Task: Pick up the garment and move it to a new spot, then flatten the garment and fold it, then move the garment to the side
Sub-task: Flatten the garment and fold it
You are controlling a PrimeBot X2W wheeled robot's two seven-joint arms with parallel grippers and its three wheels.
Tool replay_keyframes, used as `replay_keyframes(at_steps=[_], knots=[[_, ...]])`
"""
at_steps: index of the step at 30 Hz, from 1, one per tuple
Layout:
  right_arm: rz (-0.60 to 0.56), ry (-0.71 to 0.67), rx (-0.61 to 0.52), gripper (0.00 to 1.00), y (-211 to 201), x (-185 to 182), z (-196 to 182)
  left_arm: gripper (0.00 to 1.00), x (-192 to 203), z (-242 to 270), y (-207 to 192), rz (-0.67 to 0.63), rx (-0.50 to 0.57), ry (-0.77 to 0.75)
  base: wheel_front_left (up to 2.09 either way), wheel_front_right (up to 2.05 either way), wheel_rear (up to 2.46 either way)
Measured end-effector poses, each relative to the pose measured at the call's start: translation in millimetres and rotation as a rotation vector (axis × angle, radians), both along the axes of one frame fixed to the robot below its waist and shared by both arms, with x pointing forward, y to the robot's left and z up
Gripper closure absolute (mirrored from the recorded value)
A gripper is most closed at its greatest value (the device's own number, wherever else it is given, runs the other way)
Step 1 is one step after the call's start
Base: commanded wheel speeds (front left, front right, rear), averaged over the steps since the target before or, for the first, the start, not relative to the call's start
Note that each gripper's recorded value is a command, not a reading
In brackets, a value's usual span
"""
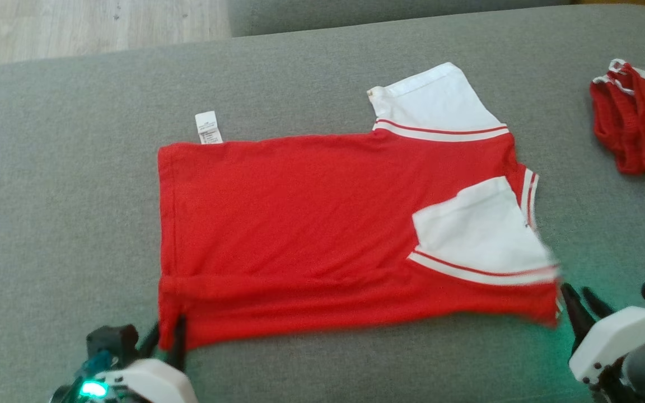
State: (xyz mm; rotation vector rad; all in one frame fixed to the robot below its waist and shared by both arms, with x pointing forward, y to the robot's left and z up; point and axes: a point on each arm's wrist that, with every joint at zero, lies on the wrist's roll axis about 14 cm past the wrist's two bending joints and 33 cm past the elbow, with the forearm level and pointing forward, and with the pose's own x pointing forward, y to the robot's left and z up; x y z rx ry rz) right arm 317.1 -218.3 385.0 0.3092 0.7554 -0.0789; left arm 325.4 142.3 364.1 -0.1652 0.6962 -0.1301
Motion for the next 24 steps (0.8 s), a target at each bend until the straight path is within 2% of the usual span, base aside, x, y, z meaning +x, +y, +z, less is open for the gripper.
replay_keyframes(at_steps=[6, 11, 18, 24], knots=[[-0.004, -0.098, -0.003, 0.00, 1, 12, 20, 0.00, -4, 7, -1, 0.001, -0.001, -0.001, 0.00, 0.00, 0.00], [0.040, -0.238, -0.052, 0.00, 6, 55, 63, 0.00, 16, 31, -7, -0.007, -0.025, -0.086, 0.00, 0.00, 0.00], [0.141, -0.401, -0.110, 0.00, 31, 139, 123, 0.00, 105, 68, -11, -0.018, 0.004, -0.222, 0.00, 0.00, 0.00], [0.219, -0.401, -0.094, 0.00, 58, 180, 117, 0.00, 161, 54, -5, 0.018, 0.076, -0.203, 0.00, 0.00, 0.00]])
